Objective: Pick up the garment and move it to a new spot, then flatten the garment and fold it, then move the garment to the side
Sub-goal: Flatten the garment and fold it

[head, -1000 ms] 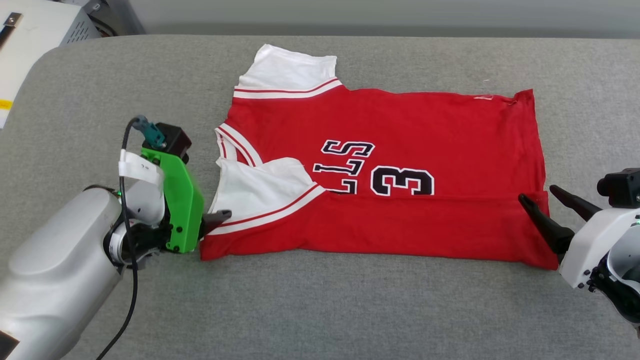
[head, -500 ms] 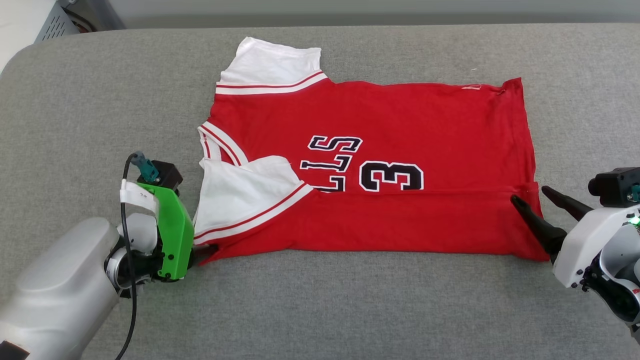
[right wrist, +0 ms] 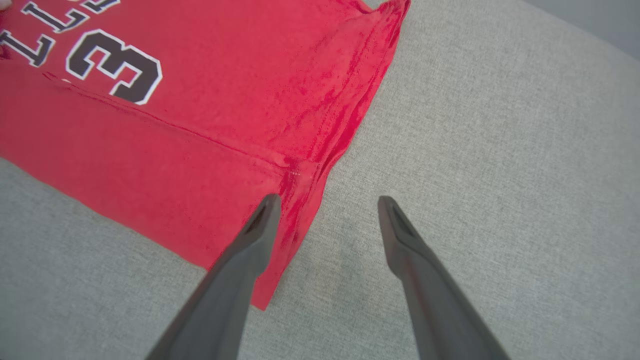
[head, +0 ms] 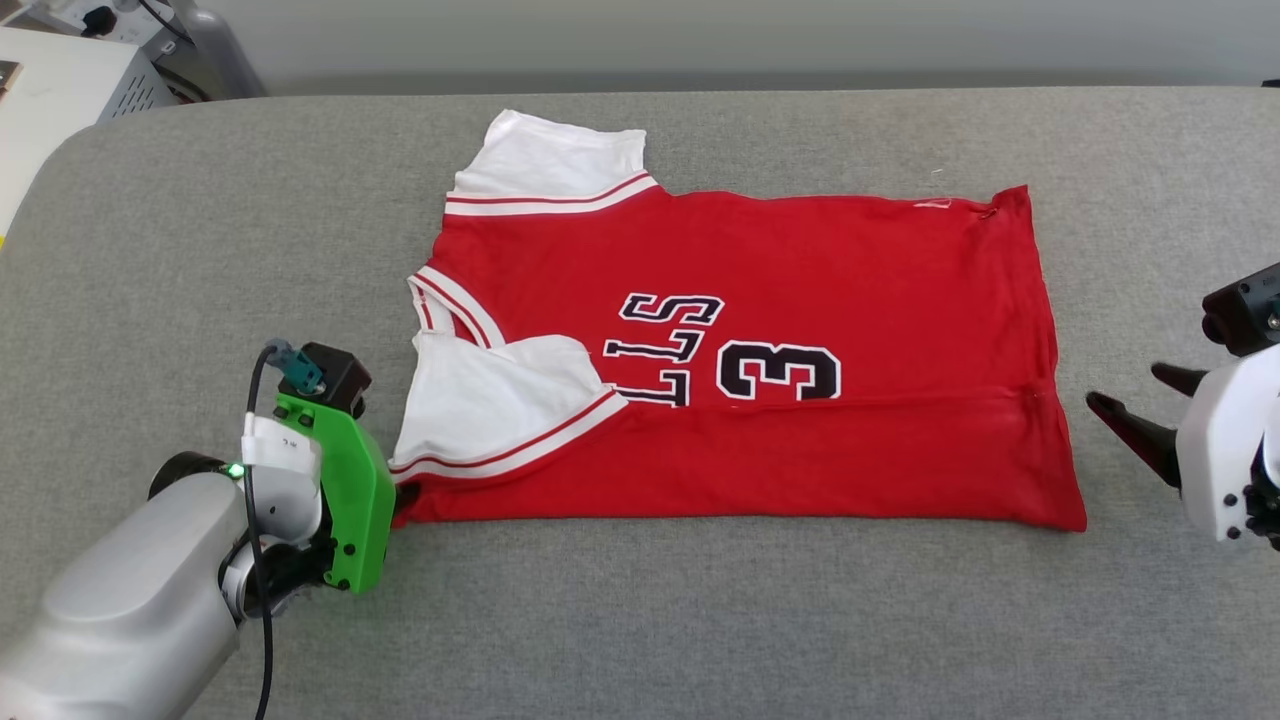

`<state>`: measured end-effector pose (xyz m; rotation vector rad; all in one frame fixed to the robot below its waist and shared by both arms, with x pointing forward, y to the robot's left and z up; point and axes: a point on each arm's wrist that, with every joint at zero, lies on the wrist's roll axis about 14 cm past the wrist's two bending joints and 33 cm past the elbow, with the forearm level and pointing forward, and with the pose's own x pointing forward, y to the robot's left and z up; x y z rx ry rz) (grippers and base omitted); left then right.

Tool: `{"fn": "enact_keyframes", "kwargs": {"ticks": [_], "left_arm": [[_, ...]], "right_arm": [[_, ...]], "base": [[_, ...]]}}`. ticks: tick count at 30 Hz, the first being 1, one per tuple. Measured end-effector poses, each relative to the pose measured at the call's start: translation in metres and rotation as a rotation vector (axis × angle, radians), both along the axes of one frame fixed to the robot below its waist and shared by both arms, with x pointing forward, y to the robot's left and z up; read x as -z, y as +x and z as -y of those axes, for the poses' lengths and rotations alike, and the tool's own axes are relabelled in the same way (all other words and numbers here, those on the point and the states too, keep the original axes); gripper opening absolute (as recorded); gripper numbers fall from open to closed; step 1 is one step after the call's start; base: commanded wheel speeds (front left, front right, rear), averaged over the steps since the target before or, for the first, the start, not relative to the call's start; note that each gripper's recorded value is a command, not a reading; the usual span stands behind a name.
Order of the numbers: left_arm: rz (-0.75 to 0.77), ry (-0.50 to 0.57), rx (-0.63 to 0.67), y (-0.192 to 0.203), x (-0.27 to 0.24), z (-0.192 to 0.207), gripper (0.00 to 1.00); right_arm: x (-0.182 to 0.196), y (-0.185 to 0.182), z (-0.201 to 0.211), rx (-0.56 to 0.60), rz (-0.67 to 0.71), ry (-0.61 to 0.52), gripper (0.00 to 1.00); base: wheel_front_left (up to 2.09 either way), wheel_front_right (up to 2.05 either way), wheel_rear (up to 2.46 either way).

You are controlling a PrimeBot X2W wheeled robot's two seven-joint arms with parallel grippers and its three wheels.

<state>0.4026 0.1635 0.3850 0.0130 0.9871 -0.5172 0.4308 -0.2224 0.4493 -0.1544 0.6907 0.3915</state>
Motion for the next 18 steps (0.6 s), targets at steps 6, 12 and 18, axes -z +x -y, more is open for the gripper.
{"fn": "enact_keyframes", "kwargs": {"ticks": [6,12,18], "left_arm": [[0.028,-0.010,0.019,-0.003,-0.005,0.003,0.00],[0.035,-0.006,0.030,-0.002,-0.002,0.005,0.00],[0.026,0.003,0.021,-0.004,0.005,0.003,0.00]], "right_arm": [[0.020,-0.017,0.010,0.022,-0.200,-0.043,1.00],[0.050,-0.022,-0.001,0.024,-0.294,-0.042,1.00],[0.085,-0.032,-0.016,0.021,-0.371,-0.045,1.00]], "base": [[0.00,0.00,0.00],[0.00,0.00,0.00],[0.00,0.00,0.00]]}}
